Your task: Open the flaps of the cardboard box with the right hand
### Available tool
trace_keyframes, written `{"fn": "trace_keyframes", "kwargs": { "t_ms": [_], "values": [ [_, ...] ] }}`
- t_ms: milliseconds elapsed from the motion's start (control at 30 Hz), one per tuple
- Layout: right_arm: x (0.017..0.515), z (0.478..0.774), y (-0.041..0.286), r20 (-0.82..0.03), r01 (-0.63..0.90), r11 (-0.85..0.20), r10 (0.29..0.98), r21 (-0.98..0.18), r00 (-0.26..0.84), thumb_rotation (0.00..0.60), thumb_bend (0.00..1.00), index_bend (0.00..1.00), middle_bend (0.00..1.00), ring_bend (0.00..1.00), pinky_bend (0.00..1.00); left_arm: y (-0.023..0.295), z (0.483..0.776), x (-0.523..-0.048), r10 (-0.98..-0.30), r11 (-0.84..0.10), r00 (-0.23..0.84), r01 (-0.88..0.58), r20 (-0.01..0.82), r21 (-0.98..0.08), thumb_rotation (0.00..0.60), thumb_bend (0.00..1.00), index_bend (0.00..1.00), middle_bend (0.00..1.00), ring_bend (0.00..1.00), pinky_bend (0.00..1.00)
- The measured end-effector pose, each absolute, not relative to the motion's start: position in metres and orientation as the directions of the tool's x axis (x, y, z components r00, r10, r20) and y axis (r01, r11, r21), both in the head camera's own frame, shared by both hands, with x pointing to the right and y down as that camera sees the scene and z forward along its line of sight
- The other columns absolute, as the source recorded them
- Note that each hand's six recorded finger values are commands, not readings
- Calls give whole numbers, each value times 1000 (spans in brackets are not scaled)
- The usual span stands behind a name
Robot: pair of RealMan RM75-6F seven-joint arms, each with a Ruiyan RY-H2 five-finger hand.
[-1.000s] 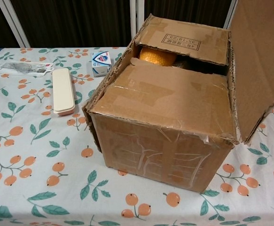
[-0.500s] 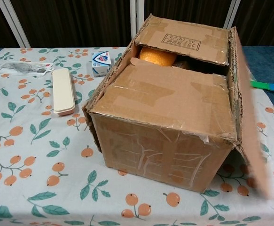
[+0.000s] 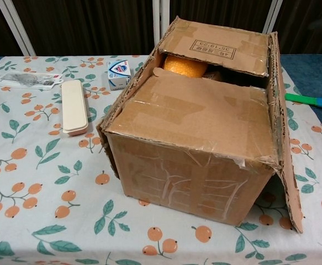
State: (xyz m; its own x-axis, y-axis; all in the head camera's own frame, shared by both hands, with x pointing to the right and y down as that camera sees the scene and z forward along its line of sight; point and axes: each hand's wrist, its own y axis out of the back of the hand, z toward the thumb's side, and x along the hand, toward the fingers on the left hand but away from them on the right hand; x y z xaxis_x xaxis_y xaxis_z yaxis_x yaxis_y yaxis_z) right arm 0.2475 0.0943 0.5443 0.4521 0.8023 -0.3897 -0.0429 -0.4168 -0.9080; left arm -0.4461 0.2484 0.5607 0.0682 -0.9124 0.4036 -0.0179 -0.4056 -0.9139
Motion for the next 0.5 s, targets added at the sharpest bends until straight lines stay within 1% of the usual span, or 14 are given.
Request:
{"fn": "trace_keyframes", "kwargs": {
  "t_ms": [100,167,333,500],
  "values": [
    [215,568,93,-396,-47,-422,799,-905,452,600,70,0,0,0,0,249,559,-449,-913,-404,65,-20,402,-915,600,0,144,135,139,232],
    [195,580,94,-398,-47,-424,798,-904,452,600,48,0,0,0,0,250,559,-451,-913,-404,65,-20,402,-914,600,0,144,135,139,232],
    [156,605,89,-402,-52,-422,809,-905,429,600,48,0,0,0,0,249,559,-454,-914,-403,62,-23,401,-915,600,0,144,135,139,232],
    [150,615,78,-389,-91,-385,837,-918,385,600,72,0,0,0,0,248,559,-457,-915,-400,56,-25,399,-916,600,0,144,135,139,232]
  ]
}}
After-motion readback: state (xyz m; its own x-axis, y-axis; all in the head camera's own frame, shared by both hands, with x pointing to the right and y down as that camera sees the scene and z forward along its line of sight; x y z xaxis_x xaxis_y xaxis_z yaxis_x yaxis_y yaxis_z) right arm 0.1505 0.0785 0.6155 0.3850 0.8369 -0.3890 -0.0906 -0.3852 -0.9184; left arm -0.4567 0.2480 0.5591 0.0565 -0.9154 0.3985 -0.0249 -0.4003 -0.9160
